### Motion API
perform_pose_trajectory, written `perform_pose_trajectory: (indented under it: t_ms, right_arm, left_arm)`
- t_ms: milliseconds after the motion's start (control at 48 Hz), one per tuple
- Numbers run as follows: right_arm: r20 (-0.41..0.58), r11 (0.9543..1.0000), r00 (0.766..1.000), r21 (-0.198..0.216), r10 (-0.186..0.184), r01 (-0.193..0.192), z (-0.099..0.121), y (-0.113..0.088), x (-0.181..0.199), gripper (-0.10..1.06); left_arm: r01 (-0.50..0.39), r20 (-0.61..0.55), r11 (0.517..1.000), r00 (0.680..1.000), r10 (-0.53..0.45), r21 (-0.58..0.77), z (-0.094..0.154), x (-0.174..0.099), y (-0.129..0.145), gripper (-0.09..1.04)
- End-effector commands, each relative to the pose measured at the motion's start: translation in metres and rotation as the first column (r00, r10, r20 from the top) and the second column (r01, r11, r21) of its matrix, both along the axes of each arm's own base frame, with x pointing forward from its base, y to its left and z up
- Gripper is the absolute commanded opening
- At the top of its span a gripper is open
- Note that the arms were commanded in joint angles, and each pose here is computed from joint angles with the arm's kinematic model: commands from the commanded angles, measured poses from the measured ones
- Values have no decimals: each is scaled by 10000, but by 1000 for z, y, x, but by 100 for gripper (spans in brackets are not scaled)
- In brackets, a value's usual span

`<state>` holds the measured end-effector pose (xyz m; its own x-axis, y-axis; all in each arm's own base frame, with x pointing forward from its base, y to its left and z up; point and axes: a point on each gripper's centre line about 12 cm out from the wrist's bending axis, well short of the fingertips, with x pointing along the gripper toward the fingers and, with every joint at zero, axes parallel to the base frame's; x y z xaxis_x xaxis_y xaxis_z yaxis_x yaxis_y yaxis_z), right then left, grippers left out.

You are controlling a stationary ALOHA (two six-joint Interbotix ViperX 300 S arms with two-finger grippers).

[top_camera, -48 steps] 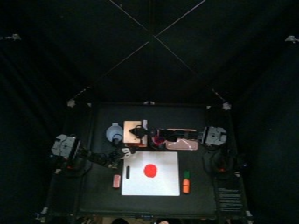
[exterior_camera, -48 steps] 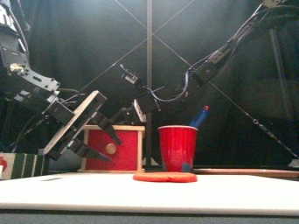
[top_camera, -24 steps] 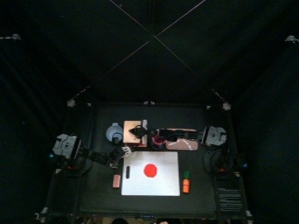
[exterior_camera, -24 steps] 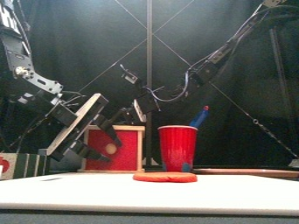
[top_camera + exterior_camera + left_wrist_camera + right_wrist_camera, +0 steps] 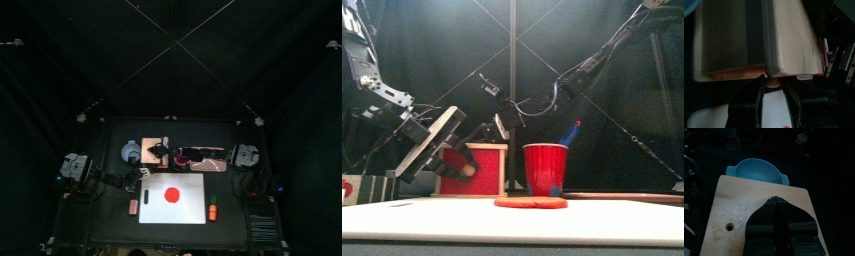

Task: Get the cutter from the drawer then cut the dough then place the extra dough in the bowl
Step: Open the drawer

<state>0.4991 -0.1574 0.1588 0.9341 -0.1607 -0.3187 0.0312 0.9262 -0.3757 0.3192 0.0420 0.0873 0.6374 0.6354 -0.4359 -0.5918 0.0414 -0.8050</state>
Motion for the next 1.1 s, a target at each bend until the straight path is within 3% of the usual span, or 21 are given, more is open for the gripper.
perform_pose_trajectory:
  t_ms: [21, 729, 1104]
  right_arm:
    - [265, 10000, 9996, -68, 32, -30, 13, 1, 3, 1]
    - [-108, 9993, 9993, -119, -355, 354, 5, -15, 10, 1]
    - [-150, 9992, 9992, -118, -372, 371, 4, -15, 10, 1]
  left_arm:
    - [26, 182, 10000, 9998, -25, -48, 6, 2, -2, 58]
    - [1284, 364, 9914, 9912, -1275, -256, 9, 11, -48, 58]
    - [1966, 273, 9788, 9804, -1953, -583, 7, 11, -73, 58]
